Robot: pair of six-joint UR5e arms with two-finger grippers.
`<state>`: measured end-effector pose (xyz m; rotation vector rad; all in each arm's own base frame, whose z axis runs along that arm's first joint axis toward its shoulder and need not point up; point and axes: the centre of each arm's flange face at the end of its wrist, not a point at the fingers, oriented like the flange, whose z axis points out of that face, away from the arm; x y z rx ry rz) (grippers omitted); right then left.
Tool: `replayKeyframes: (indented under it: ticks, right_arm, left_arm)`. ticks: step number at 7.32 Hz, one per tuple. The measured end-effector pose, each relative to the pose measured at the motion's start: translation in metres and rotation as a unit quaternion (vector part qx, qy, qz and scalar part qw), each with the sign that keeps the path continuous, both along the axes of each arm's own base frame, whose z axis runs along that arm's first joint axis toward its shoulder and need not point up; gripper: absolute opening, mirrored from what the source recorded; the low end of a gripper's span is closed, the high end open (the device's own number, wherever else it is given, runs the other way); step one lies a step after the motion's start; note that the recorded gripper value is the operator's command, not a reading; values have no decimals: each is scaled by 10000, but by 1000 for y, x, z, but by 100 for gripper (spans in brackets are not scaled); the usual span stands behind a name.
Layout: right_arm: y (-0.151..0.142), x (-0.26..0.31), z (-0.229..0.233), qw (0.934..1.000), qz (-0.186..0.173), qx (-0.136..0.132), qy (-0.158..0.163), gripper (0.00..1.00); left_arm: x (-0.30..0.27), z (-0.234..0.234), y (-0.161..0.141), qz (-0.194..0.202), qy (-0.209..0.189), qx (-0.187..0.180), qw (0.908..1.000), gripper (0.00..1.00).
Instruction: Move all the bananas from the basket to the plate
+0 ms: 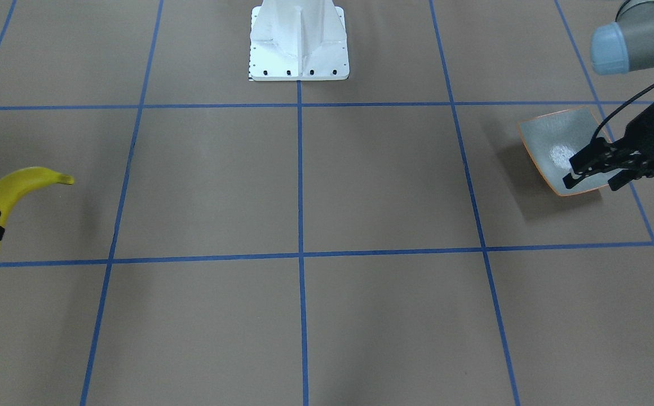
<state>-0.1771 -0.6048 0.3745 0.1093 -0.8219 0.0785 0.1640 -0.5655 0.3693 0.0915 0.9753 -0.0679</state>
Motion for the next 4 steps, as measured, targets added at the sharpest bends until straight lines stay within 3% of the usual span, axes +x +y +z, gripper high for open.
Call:
replayKeyframes:
  ticks: [2,3,4]
  right_arm:
    - [16,-72,-43,9969,518,78,-596,0]
    - [27,-106,-64,9941,611,212,-865,0]
    - [42,-142,-87,9905,595,508,-1134,0]
  left_arm:
    - [44,-49,2,55,369,-316,9988,100]
    - [54,-70,3,79,513,-302,9982,100]
    - [63,-87,5,105,693,-236,9973,100]
